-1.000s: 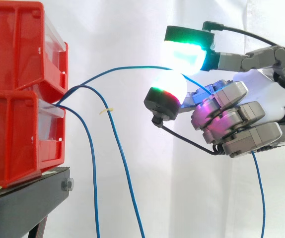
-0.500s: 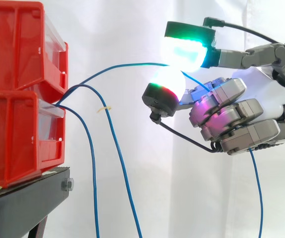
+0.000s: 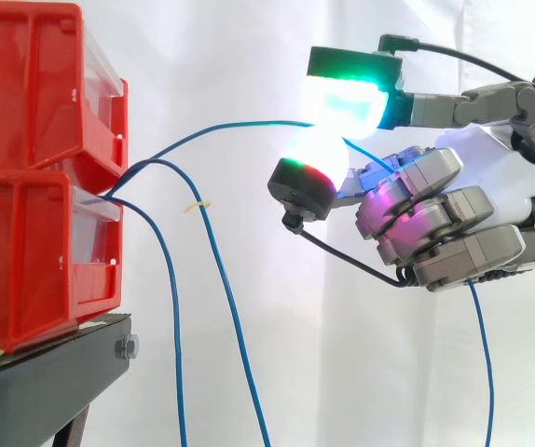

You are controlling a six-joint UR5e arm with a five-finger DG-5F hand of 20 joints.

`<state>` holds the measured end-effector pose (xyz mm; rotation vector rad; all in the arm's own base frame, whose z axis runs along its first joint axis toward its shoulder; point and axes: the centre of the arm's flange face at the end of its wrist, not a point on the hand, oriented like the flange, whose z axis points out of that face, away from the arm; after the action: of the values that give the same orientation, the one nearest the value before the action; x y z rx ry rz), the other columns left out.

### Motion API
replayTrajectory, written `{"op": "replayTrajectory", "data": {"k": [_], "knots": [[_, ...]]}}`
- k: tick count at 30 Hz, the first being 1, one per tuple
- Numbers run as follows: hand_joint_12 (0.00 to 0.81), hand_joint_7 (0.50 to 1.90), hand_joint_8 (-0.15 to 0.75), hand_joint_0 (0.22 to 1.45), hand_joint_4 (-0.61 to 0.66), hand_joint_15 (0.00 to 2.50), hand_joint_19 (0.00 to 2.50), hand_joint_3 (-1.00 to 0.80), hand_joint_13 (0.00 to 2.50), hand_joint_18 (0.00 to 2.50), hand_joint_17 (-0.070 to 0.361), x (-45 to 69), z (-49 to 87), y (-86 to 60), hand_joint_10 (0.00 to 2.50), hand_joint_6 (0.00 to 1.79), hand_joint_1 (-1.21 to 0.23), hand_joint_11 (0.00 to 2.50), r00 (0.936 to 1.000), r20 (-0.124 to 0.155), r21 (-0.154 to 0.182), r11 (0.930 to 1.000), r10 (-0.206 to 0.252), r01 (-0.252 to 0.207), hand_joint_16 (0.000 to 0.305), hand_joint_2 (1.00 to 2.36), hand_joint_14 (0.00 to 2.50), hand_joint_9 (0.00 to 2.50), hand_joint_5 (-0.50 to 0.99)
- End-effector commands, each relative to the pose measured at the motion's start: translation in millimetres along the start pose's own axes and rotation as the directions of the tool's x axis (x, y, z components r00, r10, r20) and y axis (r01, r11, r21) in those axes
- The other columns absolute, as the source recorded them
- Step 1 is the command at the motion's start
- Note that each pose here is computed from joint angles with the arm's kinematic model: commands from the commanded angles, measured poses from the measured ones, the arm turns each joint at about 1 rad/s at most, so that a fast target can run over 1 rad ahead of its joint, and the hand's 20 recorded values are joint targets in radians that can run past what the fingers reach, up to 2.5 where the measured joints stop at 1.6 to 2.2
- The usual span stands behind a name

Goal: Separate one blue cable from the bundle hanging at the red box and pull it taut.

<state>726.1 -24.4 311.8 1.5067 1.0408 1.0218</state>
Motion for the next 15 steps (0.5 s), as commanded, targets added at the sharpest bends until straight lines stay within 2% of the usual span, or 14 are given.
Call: {"op": "replayTrajectory", "data": {"k": [1, 2, 7, 9, 11, 15], "knots": [[0.318, 0.91, 0.284, 0.64, 0.09, 1.38, 2.09, -0.44, 0.73, 1.35, 0.067, 1.2, -0.1, 0.1, 2.5, 0.98, -0.66, 0.96, 1.0, -0.002, -0.001, 1.0, 0.001, -0.001, 0.03, 1.01, 2.5, 0.58, -0.17], [0.317, 0.91, 0.285, 0.61, 0.1, 1.39, 2.11, -0.5, 0.73, 1.35, 0.067, 0.1, 0.2, 0.2, 2.5, 0.98, -0.62, 0.96, 1.0, -0.001, -0.001, 1.0, 0.001, -0.001, 0.03, 1.0, 2.5, 0.57, -0.17], [0.319, 0.9, 0.293, 0.56, 0.12, 1.32, 2.09, -0.5, 0.73, 1.35, 0.071, -0.1, 0.0, -0.5, 2.5, 0.97, -0.54, 0.91, 1.0, -0.001, 0.0, 1.0, 0.0, 0.0, 0.032, 1.0, 2.5, 0.57, -0.17], [0.318, 0.9, 0.294, 0.56, 0.11, 1.33, 2.09, -0.5, 0.73, 1.35, 0.07, 0.1, 0.2, 0.2, 2.5, 0.97, -0.54, 0.9, 1.0, -0.001, -0.001, 1.0, 0.001, -0.001, 0.031, 1.0, 2.5, 0.58, -0.17], [0.307, 0.95, 0.288, 0.62, 0.1, 1.34, 2.11, -0.49, 0.72, 1.33, 0.066, -0.1, 0.0, -0.5, 2.5, 0.96, -0.55, 0.94, 1.0, -0.001, 0.0, 1.0, 0.0, 0.0, 0.029, 1.0, 2.5, 0.59, -0.16], [0.308, 0.98, 0.287, 0.63, 0.09, 1.35, 2.09, -0.4, 0.73, 1.34, 0.065, 1.2, -0.1, 0.1, 2.5, 0.96, -0.6, 0.96, 1.0, -0.002, -0.001, 1.0, 0.001, -0.001, 0.029, 1.01, 2.5, 0.62, -0.15]]}}
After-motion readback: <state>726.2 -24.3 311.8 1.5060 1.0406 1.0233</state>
